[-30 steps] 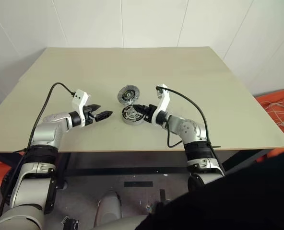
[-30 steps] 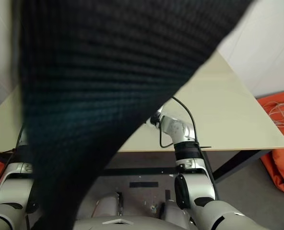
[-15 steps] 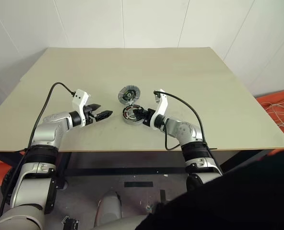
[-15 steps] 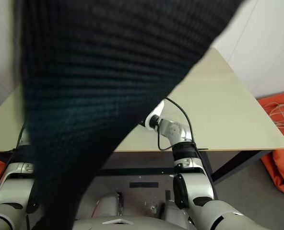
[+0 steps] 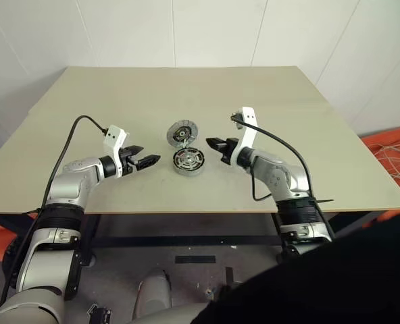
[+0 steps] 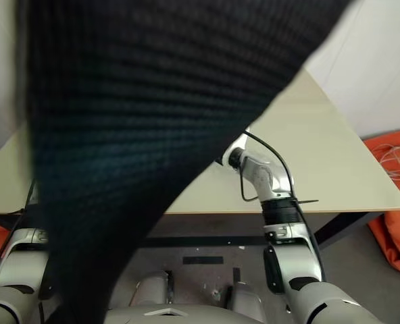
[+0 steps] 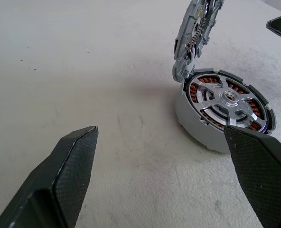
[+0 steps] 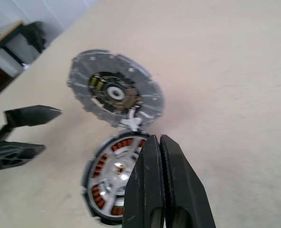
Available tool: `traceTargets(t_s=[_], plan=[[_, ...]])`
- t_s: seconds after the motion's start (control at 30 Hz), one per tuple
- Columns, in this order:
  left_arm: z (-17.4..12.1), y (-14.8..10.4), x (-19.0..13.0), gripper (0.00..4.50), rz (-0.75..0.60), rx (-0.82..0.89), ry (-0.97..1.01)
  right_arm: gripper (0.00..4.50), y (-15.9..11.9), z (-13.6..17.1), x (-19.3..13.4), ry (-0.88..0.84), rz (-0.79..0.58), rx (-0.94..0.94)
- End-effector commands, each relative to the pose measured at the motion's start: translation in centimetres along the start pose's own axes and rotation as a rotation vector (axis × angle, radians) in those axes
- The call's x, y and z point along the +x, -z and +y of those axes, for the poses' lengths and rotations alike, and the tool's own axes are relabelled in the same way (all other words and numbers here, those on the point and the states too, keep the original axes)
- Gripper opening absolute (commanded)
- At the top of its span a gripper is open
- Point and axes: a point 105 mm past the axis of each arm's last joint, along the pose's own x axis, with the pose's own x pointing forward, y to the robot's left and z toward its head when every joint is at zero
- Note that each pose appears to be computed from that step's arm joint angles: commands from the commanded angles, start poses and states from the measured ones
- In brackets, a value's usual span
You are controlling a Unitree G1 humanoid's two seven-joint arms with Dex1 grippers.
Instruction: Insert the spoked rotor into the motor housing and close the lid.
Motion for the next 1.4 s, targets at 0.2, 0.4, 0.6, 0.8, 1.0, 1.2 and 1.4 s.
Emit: traceTargets(t_s=[0.2,0.4,0.6,0.8,1.0,1.2,1.4], plan=[[-0.2,-1.4,-0.1,4.5,-0.031,0.045,0.009,0.04,0.0,-0.4,-1.4,-0.027,0.012,-0.202],[-0.1,-1.3,-0.2,4.5,-0.029,0.044,0.01,0.04,0.5,0.5,-1.8,-0.102,0.05,-0.373],[-0.1,-1.3,-0.2,4.5,-0.027,0.045,0.009,0.04,-0.7,0.8,-1.6,-0.131,0.041,-0.549],[-0.1,-1.2,-0.2,4.5,-0.029,0.048,0.003,0.04,-1.2,0.6,-1.1,-0.106,0.035,-0.689],[0.0,-1.2,-0.3,4.5,-0.033,0.05,-0.005,1.5,-0.5,1.7,-1.1,-0.2,0.055,-0.768],[0.0,-0.9,-0.4,4.5,-0.035,0.046,-0.011,3.54,0.4,2.3,-0.8,-0.274,0.125,-0.861],[0.0,-0.8,-0.4,4.5,-0.039,0.039,-0.015,3.84,1.0,3.8,-0.2,-0.41,0.187,-0.962]])
